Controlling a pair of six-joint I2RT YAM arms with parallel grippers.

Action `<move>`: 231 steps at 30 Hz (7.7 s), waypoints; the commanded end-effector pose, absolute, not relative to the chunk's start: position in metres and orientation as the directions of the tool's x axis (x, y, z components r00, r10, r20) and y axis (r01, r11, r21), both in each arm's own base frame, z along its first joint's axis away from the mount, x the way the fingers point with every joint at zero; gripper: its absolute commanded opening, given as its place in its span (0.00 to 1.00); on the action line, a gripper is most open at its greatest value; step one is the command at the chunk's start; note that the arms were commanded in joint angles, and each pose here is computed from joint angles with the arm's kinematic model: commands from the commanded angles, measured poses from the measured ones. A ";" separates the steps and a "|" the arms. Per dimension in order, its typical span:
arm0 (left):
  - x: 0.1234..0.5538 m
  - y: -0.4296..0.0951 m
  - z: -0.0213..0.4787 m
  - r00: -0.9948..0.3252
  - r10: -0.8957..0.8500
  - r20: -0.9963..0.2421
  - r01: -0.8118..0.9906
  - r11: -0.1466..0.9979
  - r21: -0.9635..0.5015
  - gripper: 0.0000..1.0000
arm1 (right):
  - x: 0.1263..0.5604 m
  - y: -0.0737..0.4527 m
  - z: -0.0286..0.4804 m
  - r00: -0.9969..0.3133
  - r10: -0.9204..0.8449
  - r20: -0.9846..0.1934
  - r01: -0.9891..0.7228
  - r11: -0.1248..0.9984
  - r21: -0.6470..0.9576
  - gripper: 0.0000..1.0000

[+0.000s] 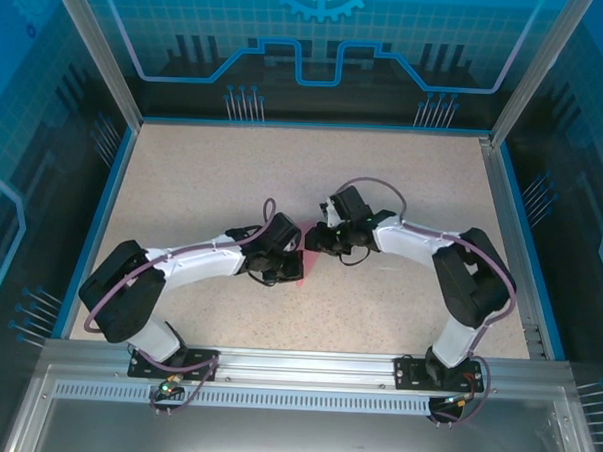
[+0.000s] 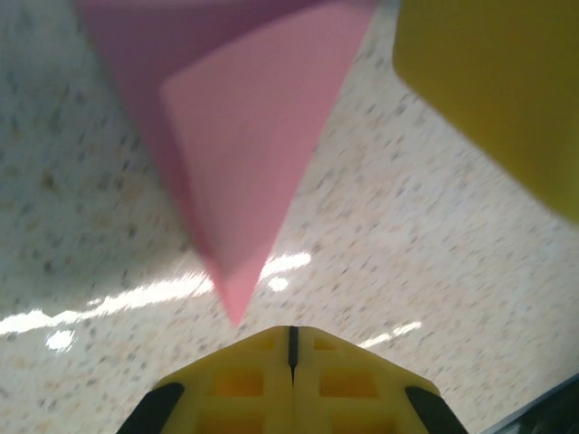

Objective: Fold a paper plane with a square sheet of paper (pick it up from the middle)
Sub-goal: Third fold the triangle at the center of the table, then fourth fold the wing at the center of the table.

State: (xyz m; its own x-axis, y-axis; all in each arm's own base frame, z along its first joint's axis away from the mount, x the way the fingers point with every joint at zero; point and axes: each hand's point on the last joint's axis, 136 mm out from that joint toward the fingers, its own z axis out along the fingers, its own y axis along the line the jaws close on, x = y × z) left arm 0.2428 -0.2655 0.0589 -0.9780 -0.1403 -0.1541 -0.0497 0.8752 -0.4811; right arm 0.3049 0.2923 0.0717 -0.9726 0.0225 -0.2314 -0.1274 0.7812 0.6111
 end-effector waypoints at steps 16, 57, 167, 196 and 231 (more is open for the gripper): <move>0.291 -0.242 0.018 -0.929 -0.307 -0.207 -0.243 0.927 -0.286 0.00 | 0.310 0.256 0.037 -0.986 0.111 -0.122 0.012 0.787 0.617 0.38; 0.278 -0.226 0.010 -0.925 -0.349 -0.152 -0.301 0.914 -0.273 0.00 | 0.309 0.291 0.024 -0.998 0.044 -0.033 0.011 0.756 0.655 0.13; 0.272 -0.293 0.041 -0.805 -0.083 -0.588 0.337 0.750 -0.569 0.07 | 0.302 0.254 0.067 -0.969 0.136 -0.205 -0.027 0.769 0.638 0.45; 0.270 -0.284 0.024 -0.874 -0.206 -0.439 0.145 0.754 -0.641 0.08 | 0.304 0.260 0.032 -0.985 0.104 -0.136 -0.003 0.783 0.622 0.48; 0.273 -0.272 0.029 -0.899 -0.303 -0.315 0.006 0.712 -0.702 0.20 | 0.304 0.256 0.004 -0.992 0.099 -0.080 0.039 0.834 0.550 0.50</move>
